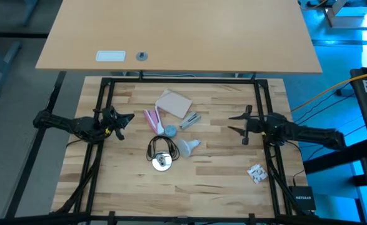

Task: Screw lightbulb
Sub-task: Return to Home Position

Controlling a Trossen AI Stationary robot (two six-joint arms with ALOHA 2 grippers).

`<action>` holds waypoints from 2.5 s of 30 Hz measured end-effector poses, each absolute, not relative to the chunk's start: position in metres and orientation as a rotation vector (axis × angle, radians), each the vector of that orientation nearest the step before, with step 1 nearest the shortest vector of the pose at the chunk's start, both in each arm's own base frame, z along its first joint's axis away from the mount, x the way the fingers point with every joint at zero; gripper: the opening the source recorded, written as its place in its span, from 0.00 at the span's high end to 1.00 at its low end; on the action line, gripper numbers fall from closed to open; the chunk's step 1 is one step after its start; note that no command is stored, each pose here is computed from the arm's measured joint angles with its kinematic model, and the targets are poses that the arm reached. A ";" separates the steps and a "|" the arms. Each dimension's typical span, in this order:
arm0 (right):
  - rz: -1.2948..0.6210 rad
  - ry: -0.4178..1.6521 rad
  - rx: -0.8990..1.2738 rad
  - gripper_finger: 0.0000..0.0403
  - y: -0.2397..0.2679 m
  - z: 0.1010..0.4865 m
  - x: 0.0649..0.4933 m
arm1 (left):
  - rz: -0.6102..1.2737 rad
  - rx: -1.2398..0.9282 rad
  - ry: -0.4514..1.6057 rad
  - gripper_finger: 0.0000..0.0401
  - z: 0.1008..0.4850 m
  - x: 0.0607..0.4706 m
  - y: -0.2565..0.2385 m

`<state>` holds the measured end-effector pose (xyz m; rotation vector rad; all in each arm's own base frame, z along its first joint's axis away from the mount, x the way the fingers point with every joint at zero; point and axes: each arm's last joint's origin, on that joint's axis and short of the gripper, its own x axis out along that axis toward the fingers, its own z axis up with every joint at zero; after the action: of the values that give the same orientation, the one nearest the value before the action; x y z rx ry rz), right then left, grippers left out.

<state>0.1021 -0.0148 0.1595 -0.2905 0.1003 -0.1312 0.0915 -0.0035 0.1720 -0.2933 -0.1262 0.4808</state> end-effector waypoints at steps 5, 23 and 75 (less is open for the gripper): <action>-0.139 0.047 -0.295 0.55 -0.014 0.164 0.099 | 0.482 -0.293 -0.126 1.00 0.172 0.092 -0.003; -0.146 0.005 -0.298 0.55 -0.014 0.167 0.096 | 0.482 -0.292 -0.124 1.00 0.172 0.092 -0.003; -0.145 0.006 -0.297 0.55 -0.014 0.167 0.096 | 0.482 -0.292 -0.125 1.00 0.172 0.092 -0.003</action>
<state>0.0964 -0.0140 0.1669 -0.2973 0.0057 -0.1455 0.0917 -0.0034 0.1719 -0.2920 -0.1246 0.4821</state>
